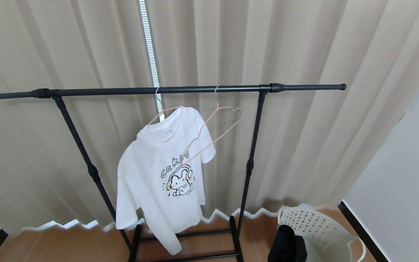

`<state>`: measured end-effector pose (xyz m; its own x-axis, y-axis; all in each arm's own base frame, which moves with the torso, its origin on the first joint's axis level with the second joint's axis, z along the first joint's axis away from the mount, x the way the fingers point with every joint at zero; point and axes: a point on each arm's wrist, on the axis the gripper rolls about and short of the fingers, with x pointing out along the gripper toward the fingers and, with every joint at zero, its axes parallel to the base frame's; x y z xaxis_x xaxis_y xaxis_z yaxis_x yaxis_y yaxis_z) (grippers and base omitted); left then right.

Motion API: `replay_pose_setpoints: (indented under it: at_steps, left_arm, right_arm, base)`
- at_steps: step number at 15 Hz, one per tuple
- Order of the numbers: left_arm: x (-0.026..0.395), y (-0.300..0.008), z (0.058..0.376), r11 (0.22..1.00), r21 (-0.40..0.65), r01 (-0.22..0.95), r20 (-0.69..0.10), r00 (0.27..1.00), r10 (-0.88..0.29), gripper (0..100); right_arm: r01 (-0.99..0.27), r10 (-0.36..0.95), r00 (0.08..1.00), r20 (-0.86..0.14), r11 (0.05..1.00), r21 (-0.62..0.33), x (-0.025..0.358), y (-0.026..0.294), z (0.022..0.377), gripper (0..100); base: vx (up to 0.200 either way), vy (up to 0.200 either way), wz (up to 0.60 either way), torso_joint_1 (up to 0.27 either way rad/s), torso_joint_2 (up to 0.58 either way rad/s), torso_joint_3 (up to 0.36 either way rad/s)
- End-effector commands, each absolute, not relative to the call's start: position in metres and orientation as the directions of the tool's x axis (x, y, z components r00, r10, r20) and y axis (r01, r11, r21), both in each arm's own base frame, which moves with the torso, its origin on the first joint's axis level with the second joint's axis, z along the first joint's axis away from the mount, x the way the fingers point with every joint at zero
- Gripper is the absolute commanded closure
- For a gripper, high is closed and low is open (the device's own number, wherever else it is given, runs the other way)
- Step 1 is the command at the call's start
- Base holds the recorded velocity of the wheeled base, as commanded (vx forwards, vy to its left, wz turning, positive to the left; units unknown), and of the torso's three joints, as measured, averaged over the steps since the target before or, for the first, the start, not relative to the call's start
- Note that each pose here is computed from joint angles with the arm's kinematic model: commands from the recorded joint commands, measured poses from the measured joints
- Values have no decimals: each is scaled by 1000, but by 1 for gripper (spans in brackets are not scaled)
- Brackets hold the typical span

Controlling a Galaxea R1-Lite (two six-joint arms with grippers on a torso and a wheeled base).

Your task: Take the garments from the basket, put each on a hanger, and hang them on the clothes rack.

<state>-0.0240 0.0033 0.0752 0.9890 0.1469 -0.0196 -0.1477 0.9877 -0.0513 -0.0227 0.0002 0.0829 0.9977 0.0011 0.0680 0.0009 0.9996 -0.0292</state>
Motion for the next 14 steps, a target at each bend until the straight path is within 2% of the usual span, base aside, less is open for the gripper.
replay_pose_setpoints:
  at_steps: [1,9,14]
  left_arm:
    - [-24,3,76,988,-55,-146,-21,989,145,0]
    - [-24,3,76,988,-55,-146,-21,989,145,0]
    - [-24,3,76,988,-55,-146,-20,989,145,0]
  right_arm:
    - [-1,3,998,66,1000,-29,-23,0,83,0]
    - [-10,12,998,67,999,-33,-23,0,83,0]
    - [-10,12,998,67,999,-33,-23,0,83,0]
  base:
    - [0,0,0,0,0,0]
    - [0,0,0,-8,15,12]
    - [0,0,0,-136,324,175]
